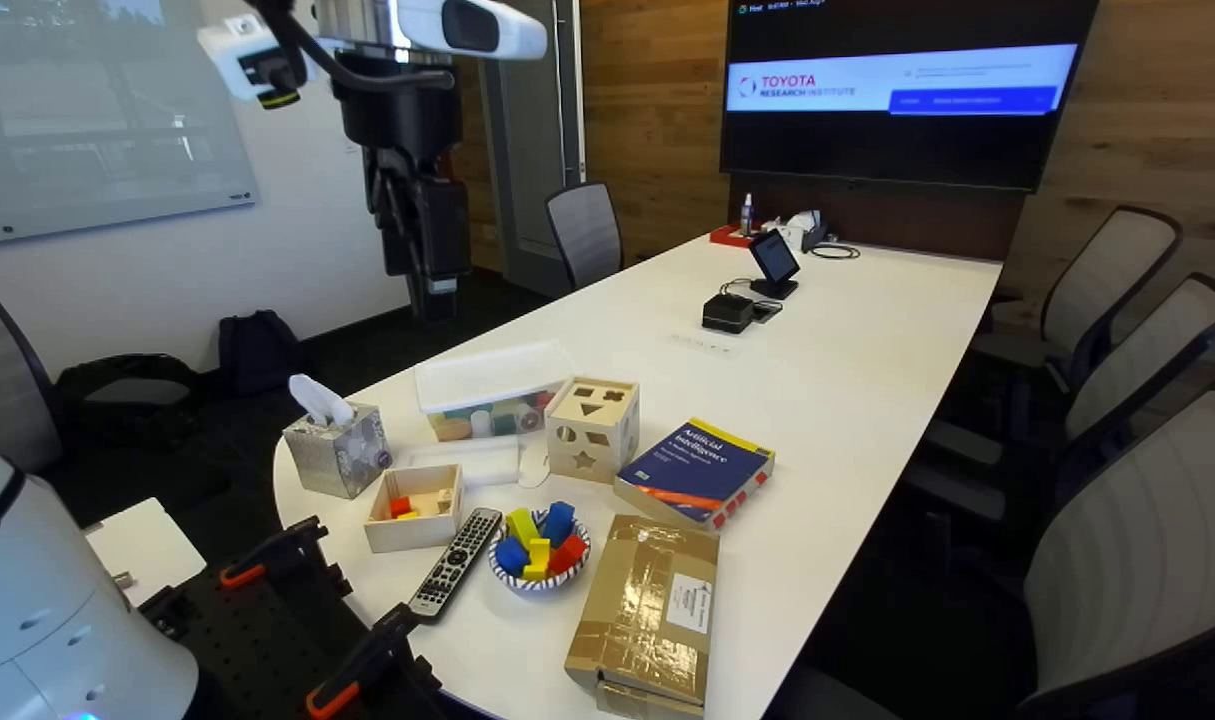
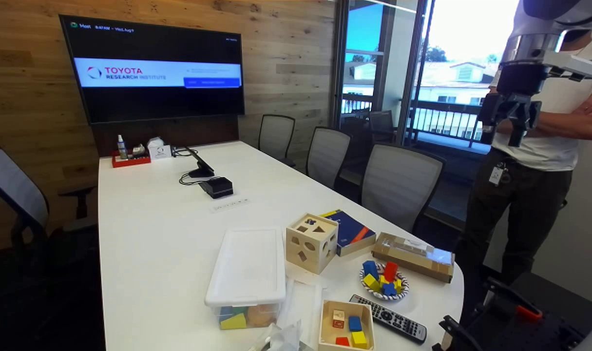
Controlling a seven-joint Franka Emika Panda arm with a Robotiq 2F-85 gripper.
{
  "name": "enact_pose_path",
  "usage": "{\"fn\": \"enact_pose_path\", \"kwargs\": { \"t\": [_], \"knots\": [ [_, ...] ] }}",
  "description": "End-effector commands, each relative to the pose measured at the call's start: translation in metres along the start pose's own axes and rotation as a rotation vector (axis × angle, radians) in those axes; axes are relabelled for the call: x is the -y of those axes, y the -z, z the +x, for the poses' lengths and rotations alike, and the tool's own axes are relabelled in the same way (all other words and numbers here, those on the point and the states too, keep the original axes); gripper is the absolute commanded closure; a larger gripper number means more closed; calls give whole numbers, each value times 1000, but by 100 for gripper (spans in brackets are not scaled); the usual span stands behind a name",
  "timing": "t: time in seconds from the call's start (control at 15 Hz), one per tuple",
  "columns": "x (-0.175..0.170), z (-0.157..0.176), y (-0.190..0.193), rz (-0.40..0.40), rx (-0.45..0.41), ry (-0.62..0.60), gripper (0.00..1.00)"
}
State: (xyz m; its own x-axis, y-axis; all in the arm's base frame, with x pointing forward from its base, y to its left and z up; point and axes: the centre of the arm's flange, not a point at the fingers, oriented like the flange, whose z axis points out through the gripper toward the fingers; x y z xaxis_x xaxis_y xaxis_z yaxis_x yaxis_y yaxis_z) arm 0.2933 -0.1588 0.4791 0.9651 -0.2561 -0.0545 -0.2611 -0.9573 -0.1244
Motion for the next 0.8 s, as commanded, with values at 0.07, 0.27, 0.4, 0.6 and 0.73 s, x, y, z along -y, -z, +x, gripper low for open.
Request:
{"fn": "enact_pose_path", "kwargs": {
  "t": [0.07, 0.27, 0.4, 0.6, 0.73],
  "knots": [
    [21, 30, 1, 25, -56, -24, 0],
    [63, 64, 7, 61, -103, -30, 0],
    [94, 85, 11, 74, -112, -25, 0],
    [127, 107, 12, 71, -109, -16, 0],
    [138, 118, 13, 61, -103, -15, 0]
  ]
}}
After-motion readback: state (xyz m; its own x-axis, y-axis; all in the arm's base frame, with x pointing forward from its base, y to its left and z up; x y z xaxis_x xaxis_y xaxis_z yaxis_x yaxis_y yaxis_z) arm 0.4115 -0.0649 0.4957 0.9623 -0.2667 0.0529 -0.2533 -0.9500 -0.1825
